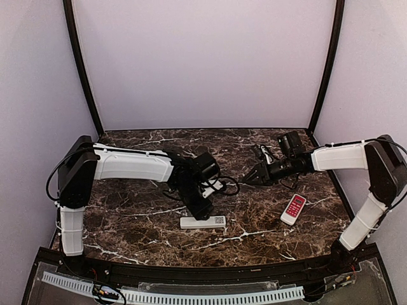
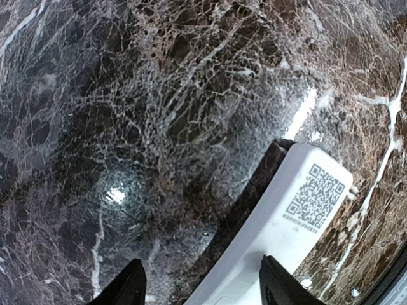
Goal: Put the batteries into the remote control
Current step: Adjust the remote control at the center of the board.
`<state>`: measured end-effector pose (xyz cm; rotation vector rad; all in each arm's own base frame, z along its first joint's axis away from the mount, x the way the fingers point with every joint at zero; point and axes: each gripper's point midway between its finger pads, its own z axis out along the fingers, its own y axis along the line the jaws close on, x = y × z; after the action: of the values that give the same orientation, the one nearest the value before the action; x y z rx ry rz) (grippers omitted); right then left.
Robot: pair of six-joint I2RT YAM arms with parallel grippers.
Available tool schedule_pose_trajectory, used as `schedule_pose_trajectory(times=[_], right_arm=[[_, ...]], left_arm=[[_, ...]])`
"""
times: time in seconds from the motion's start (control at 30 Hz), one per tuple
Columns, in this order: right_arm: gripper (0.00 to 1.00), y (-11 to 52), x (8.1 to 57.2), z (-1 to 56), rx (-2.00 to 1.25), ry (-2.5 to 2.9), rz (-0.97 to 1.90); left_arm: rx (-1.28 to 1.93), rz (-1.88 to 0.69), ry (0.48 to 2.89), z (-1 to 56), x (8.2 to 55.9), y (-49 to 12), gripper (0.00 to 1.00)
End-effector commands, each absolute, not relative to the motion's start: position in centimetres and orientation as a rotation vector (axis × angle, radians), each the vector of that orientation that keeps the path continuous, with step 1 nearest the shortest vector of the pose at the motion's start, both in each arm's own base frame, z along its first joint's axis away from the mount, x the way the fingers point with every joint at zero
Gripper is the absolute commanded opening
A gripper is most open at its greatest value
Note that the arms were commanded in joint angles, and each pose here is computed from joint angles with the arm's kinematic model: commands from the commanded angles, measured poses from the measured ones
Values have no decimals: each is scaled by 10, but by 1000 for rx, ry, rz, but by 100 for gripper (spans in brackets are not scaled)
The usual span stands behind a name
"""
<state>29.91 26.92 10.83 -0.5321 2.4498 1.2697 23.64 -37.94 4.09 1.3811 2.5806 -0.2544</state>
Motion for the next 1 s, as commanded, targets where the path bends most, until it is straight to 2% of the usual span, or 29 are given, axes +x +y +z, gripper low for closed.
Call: schedule_pose_trajectory(times=[0.0, 0.3, 0.6, 0.7, 0.97], right_arm=[[36, 264, 298, 112, -537, 2435, 1250], [37, 262, 297, 113, -532, 2435, 1241], [37, 262, 298, 114, -532, 2432, 1239], [37, 263, 298, 115, -531, 2431, 1239], [37, 262, 299, 116, -530, 2428, 1234]], left_arm=[[1405, -269, 2606, 42, 223, -372, 63], [1539, -461, 2394, 71, 209, -389, 72], [1705, -293, 2301, 57, 211, -392, 88], [1727, -208, 2299, 47, 214, -392, 88], [1643, -86, 2338, 41, 235, -401, 81]])
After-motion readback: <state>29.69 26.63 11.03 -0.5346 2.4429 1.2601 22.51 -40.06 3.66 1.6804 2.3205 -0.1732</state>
